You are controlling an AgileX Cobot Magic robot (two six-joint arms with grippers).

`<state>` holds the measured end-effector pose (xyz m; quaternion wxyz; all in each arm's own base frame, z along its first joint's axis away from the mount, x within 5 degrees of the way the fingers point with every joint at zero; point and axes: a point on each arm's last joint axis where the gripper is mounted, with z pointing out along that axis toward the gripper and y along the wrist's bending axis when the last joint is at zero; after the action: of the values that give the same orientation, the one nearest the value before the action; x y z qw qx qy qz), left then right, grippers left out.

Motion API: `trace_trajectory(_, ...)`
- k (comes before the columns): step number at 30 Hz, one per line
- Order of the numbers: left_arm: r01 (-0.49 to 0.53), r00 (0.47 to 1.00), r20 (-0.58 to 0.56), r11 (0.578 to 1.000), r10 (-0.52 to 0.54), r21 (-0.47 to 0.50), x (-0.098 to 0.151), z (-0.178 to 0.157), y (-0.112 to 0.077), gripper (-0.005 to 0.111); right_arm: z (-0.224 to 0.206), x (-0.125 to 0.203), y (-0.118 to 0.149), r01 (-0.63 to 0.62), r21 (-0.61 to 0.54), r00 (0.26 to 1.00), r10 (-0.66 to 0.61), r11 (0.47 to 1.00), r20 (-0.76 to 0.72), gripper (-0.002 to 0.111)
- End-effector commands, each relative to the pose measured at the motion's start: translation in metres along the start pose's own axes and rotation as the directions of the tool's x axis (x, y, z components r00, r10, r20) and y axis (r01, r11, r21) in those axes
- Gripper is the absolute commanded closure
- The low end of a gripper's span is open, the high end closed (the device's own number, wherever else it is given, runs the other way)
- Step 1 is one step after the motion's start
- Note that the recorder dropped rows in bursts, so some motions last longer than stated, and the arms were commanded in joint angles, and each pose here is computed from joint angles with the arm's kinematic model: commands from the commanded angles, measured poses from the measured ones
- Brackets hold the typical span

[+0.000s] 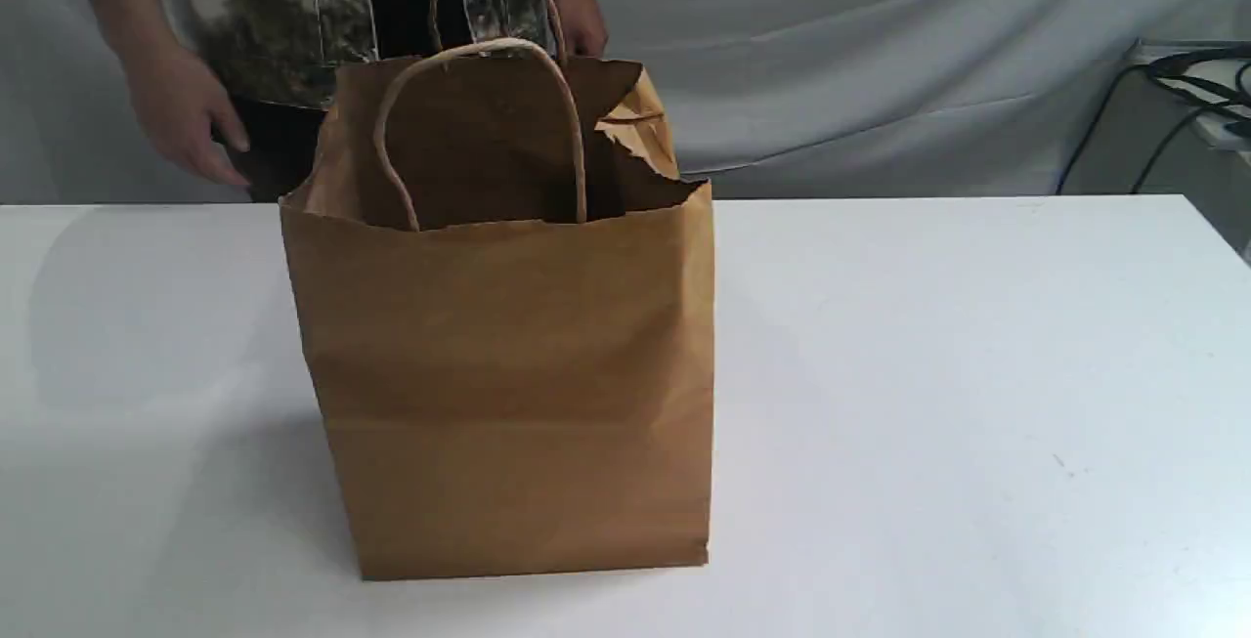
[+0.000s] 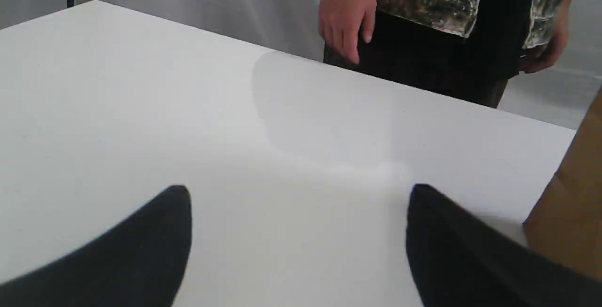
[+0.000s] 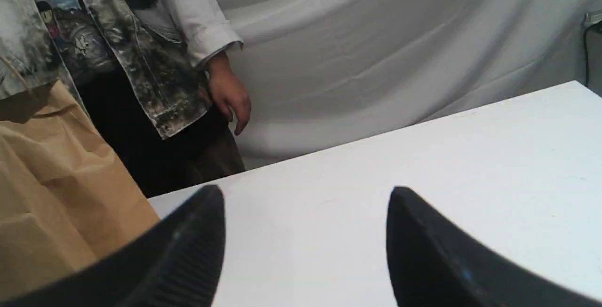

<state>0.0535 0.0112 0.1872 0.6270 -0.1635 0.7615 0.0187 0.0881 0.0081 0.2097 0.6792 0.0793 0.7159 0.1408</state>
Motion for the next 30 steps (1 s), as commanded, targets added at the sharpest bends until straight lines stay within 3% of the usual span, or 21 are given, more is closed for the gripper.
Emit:
trace_trajectory(1, -0.002, 1.0, 0.004, 1.0, 0.002, -0.004, 0.001, 0.0, 0.0, 0.04, -0.003, -0.002, 0.0, 0.057, -0.004, 0.998, -0.057, 0.998, 0.029, 0.057)
trace_trajectory(9, -0.002, 1.0, 0.004, 1.0, 0.002, -0.004, 0.001, 0.0, 0.0, 0.04, -0.021, 0.019, 0.004, 0.326, -0.122, 0.93, -0.341, 0.937, -0.134, 0.057)
trace_trajectory(16, -0.002, 1.0, 0.004, 1.0, 0.002, -0.004, 0.001, 0.0, 0.0, 0.04, -0.033, 0.025, 0.0, 0.439, -0.125, 0.88, -0.454, 0.89, -0.139, 0.057)
trace_trajectory(23, -0.002, 1.0, 0.004, 1.0, 0.002, -0.004, 0.001, 0.0, 0.0, 0.04, -0.033, 0.024, -0.012, 0.314, 0.03, 0.934, -0.304, 0.949, -0.187, 0.057)
trace_trajectory(30, -0.002, 1.0, 0.004, 1.0, 0.002, -0.004, 0.001, 0.0, 0.0, 0.04, -0.034, 0.022, -0.017, 0.277, 0.091, 0.948, -0.257, 0.956, -0.186, 0.057)
